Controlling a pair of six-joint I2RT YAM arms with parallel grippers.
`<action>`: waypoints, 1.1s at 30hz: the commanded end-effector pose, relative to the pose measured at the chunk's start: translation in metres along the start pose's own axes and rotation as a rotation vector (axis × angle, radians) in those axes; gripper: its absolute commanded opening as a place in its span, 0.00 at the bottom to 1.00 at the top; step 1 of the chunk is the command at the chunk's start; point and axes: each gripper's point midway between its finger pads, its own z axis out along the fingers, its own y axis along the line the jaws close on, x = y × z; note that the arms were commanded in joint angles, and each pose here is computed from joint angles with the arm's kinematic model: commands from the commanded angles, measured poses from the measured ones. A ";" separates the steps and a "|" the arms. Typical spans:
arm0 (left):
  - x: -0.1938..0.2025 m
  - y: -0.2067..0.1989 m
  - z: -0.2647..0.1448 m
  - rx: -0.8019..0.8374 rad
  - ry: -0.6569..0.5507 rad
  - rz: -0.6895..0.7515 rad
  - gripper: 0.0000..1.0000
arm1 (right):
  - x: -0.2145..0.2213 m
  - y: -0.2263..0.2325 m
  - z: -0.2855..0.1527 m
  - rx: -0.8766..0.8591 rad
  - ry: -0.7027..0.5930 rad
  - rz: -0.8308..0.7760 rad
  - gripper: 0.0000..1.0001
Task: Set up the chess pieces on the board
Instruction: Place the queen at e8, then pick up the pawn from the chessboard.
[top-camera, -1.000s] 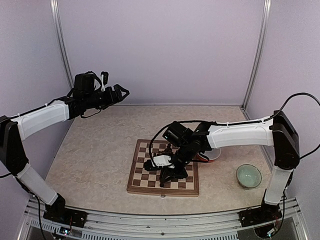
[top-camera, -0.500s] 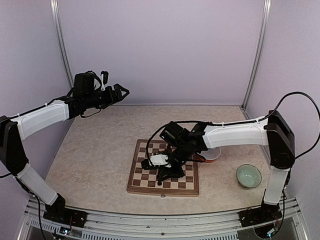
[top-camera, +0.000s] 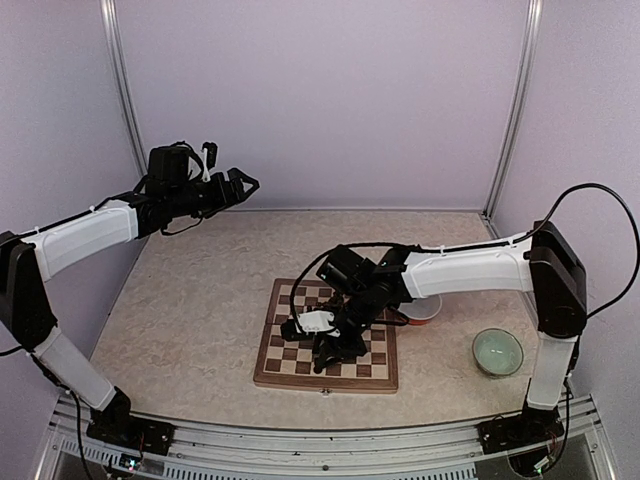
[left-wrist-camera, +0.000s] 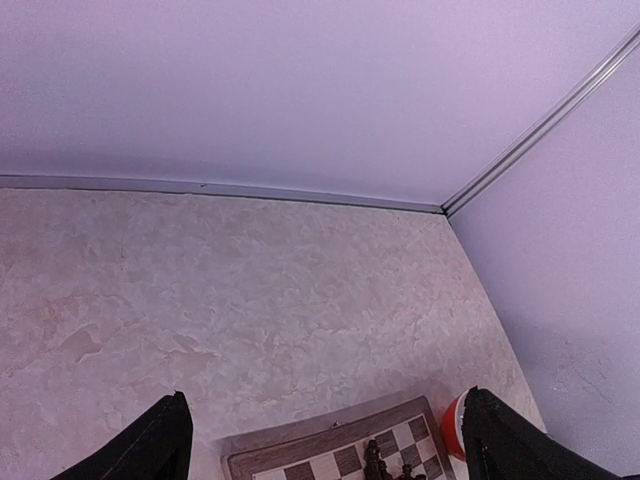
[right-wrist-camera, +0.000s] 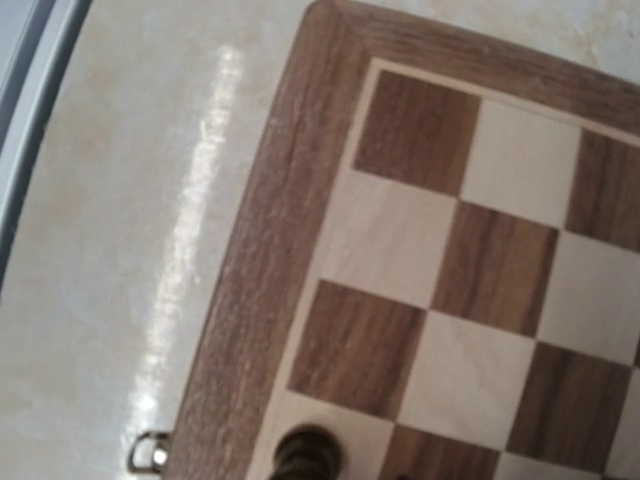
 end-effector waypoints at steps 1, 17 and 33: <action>-0.014 -0.008 -0.003 0.019 -0.019 0.029 0.92 | -0.011 0.006 -0.009 -0.012 -0.006 -0.032 0.41; -0.010 -0.010 0.000 0.039 0.001 0.024 0.93 | 0.033 -0.104 -0.095 0.306 -0.020 0.187 0.29; -0.005 -0.010 0.004 0.044 0.023 0.019 0.93 | 0.088 -0.116 -0.062 0.313 0.112 0.281 0.32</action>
